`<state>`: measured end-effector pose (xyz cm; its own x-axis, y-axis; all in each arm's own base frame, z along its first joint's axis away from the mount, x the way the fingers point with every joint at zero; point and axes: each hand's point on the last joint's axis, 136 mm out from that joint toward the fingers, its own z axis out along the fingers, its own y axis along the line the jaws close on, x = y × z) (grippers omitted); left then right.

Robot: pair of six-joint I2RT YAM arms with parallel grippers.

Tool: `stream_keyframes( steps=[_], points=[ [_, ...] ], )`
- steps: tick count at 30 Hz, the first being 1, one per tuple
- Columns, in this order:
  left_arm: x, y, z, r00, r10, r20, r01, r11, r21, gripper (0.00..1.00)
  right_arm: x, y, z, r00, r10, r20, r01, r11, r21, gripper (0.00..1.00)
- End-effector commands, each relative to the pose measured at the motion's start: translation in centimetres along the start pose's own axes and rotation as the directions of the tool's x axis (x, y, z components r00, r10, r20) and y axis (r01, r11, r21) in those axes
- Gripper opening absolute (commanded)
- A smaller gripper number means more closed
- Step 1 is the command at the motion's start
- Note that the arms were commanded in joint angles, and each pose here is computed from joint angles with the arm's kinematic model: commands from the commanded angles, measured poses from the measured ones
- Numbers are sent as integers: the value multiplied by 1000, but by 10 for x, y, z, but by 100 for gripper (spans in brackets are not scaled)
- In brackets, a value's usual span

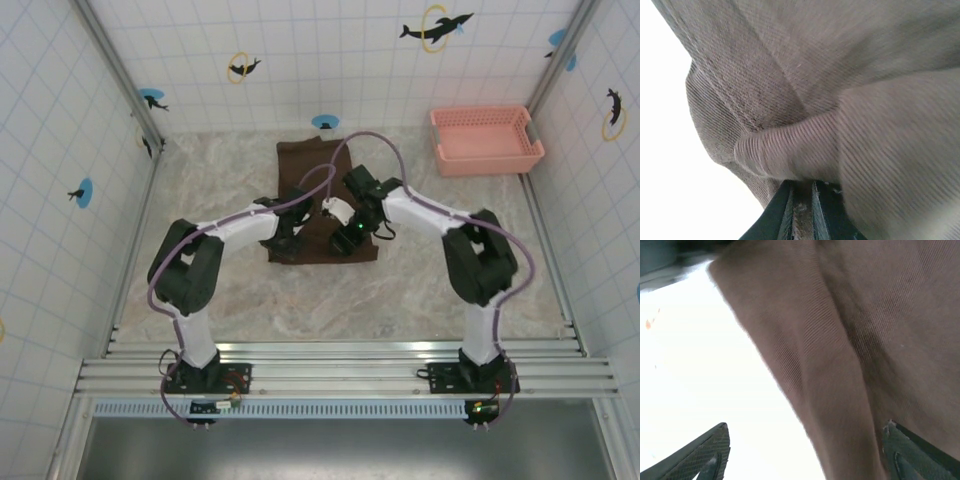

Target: Roll up the long pants

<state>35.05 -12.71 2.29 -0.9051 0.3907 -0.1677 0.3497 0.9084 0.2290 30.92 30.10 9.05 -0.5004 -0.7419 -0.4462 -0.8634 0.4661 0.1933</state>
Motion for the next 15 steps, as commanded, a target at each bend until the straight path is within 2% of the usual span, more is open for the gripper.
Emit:
stream_keyframes(
  steps=[1,5,9,11,15],
  points=[
    [0,8,6,999,-15,-31,14,999,-44,15,-16,11,-20,958,-287,19,274,931,242,89],
    [-2,5,14,999,-21,-37,19,999,-37,15,-5,33,-15,939,-344,3,335,915,223,83],
    [-3,4,17,999,-15,-45,13,999,-34,15,15,41,-10,884,-461,-76,461,831,312,84],
    [-3,5,17,999,-7,-48,5,999,-39,15,24,38,-4,865,-488,-118,497,798,341,78],
    [-5,7,15,998,12,-56,-14,999,-47,15,26,34,8,819,-553,-150,556,703,444,76]
  ],
)
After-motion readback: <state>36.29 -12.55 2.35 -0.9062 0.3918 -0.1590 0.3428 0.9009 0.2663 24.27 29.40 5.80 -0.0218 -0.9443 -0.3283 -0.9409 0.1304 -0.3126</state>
